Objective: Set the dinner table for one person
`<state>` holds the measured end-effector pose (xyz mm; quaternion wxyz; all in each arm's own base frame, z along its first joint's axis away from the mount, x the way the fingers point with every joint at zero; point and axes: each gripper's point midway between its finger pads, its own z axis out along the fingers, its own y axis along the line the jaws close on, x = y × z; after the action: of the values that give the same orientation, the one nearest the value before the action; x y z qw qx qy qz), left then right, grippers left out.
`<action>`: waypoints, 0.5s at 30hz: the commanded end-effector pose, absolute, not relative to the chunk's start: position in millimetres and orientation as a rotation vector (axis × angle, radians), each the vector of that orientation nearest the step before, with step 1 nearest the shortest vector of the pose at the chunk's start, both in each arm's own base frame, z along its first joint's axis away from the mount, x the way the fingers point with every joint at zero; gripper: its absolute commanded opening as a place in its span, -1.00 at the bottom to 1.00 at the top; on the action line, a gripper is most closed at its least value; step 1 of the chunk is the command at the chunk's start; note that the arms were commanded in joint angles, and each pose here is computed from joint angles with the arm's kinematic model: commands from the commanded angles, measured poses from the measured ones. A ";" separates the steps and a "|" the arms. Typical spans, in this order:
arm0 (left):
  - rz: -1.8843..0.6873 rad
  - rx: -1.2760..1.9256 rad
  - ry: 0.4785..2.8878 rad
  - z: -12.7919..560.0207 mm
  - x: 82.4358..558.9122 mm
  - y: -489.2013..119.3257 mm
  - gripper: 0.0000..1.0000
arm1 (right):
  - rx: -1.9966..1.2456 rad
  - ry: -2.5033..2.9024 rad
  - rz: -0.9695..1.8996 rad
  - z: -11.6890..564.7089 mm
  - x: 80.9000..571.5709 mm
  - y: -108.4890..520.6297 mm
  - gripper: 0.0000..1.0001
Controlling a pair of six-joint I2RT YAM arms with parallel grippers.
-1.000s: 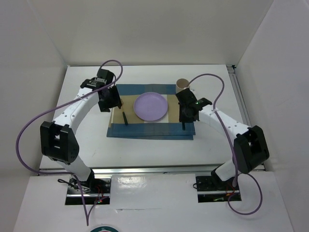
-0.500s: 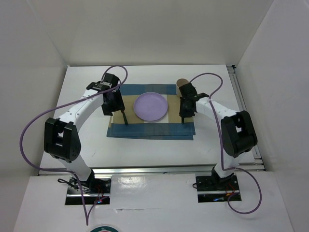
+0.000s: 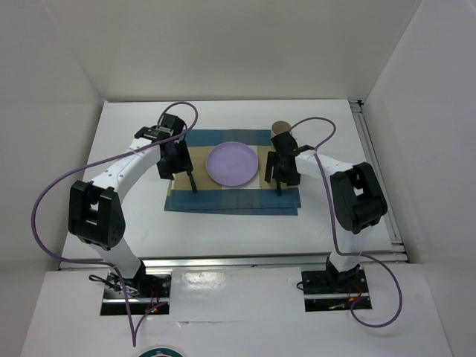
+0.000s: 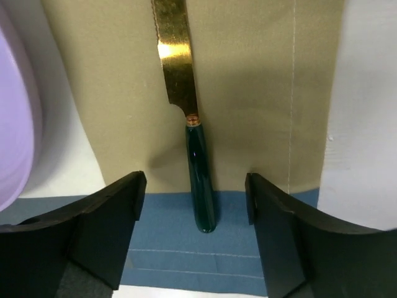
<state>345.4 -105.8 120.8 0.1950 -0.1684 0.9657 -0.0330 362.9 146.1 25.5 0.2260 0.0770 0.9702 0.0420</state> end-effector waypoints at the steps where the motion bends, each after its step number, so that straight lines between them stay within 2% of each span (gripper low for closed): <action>1: -0.118 -0.418 2.676 149.3 346.3 -107.7 0.38 | 0.257 2.512 0.108 85.4 381.9 147.9 0.62; 2: -0.139 -0.400 2.658 157.5 347.1 -109.2 0.38 | 0.264 2.489 0.101 95.7 379.4 143.8 0.70; 4: -0.163 -0.382 2.611 175.2 347.1 -108.8 0.38 | 0.278 2.410 0.120 132.2 373.1 136.7 1.00; 9: -0.247 -0.257 2.477 229.6 335.0 -110.6 0.44 | 0.539 2.253 0.055 188.1 357.3 74.3 1.00; 15: -0.326 -0.196 2.377 266.1 314.4 -110.5 0.49 | 0.713 2.157 -0.064 200.8 317.8 18.1 1.00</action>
<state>326.2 -108.5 247.0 0.3383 -0.1051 0.9285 -0.1114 345.3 45.5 214.8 0.4425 0.2456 0.8621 0.0246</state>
